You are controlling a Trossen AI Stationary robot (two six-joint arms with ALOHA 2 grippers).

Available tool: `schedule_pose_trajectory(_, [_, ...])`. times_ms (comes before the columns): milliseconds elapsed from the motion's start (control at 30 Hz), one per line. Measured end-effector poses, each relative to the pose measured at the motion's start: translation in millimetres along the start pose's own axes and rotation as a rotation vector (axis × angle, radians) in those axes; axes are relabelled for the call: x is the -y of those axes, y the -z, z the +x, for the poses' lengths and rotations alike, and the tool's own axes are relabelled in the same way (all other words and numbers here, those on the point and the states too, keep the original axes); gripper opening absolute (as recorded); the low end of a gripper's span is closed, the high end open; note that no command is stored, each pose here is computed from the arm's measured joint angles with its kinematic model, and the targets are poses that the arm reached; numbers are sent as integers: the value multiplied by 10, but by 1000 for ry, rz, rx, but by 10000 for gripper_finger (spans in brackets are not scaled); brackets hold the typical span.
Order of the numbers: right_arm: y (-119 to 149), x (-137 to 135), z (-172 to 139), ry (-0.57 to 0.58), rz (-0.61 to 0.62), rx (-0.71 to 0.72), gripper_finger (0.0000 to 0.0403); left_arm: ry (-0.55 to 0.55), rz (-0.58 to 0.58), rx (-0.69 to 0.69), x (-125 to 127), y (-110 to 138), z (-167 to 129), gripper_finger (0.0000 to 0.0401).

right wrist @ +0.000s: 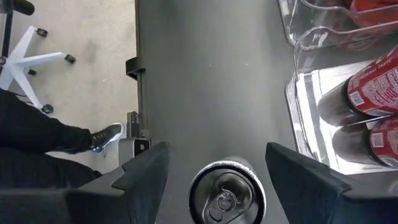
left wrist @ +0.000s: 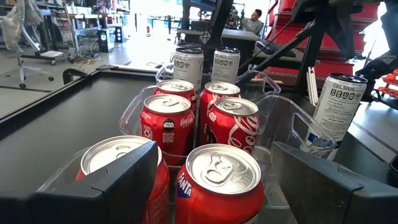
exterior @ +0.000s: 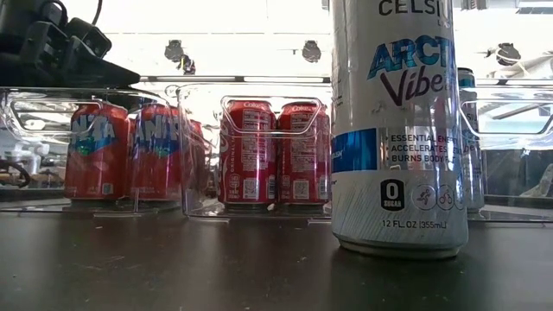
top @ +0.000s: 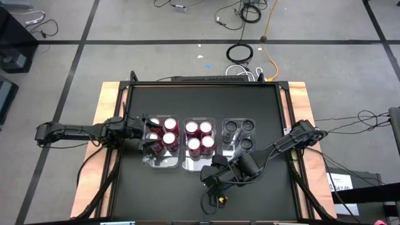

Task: Sort soda cans
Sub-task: Put the white blue soda can into the right transparent bin

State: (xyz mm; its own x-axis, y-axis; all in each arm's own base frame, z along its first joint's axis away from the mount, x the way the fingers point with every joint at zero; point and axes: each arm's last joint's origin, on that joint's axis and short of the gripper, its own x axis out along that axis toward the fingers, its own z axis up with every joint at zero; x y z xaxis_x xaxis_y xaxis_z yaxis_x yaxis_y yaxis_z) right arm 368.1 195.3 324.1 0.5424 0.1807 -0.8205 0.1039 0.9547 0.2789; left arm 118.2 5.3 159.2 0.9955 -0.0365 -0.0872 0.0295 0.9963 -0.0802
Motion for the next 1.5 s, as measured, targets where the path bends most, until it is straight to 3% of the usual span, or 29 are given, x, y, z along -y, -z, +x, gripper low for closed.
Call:
schedule_pose_trajectory(167, [0,0,0,0,-5,0,269,0,0,0,0,0,0,321])
schedule_pose_trajectory(633, [15,10,0,12,-3,-14,376,0,0,0,0,-1,0,321])
schedule_pose_trajectory(967, [70,-11,20,33,-1,-42,380,0,0,0,0,-1,0,321])
schedule_pose_trajectory(1500, [254,-31,441,124,-37,-179,380,0,0,0,0,0,0,321])
